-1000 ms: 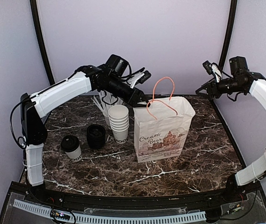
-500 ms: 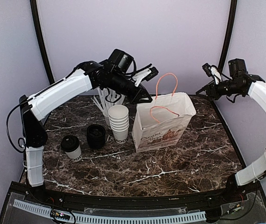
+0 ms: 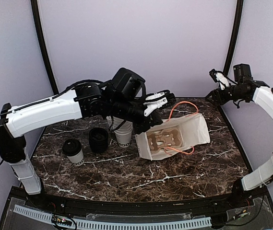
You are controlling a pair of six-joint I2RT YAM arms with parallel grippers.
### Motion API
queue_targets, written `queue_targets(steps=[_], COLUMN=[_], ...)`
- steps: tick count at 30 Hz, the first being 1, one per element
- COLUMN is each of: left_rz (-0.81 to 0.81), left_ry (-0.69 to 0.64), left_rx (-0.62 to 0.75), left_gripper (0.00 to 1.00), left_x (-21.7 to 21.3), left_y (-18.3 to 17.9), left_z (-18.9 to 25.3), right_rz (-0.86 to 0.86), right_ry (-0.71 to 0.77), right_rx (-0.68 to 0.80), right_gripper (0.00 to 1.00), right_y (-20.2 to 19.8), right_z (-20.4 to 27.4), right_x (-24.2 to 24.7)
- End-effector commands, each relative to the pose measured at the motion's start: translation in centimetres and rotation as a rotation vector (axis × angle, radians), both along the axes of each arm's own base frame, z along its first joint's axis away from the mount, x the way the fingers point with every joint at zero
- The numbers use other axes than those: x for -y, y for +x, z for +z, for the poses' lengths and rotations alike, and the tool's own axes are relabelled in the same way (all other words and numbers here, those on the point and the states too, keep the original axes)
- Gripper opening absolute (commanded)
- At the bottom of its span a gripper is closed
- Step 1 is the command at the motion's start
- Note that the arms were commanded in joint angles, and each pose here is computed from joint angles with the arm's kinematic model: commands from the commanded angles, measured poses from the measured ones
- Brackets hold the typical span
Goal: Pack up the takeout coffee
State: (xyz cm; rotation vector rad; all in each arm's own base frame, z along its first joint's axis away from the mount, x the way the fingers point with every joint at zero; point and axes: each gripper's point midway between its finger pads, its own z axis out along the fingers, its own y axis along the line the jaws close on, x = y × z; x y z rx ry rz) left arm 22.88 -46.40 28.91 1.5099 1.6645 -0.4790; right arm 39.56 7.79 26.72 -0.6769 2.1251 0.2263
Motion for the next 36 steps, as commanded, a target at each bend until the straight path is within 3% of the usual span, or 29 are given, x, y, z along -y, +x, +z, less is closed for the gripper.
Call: queue_targets(steps=[1, 11, 16, 21, 28, 36], left_rz=[-0.024, -0.113, -0.101, 0.059, 0.109, 0.163], left_ry=[-0.113, -0.111, -0.093, -0.063, -0.146, -0.134], left_rx=[0.058, -0.039, 0.035, 0.199, 0.475, 0.510], left_gripper=[0.00, 0.00, 0.00, 0.00, 0.00, 0.00], left_x=[-1.2, -1.7, -1.2, -2.4, -2.5, -2.3], left_y=[-1.4, -5.7, -7.1, -4.0, -1.2, 3.8], left_z=[3.8, 2.0, 2.1, 3.0, 6.3, 5.2], right_rz=[-0.043, -0.032, -0.026, -0.024, -0.019, -0.020], right_ry=[-0.010, -0.012, -0.007, 0.000, 0.004, -0.003], right_rx=[0.038, 0.024, 0.016, 0.008, 0.002, -0.009], right_gripper=[0.69, 0.69, 0.68, 0.69, 0.69, 0.69], right_y=[0.7, 0.5, 0.4, 0.6, 0.7, 0.7], right_z=[0.3, -0.3, -0.6, -0.7, -0.8, -1.5], right_x=[0.8, 0.7, 0.5, 0.4, 0.3, 0.4])
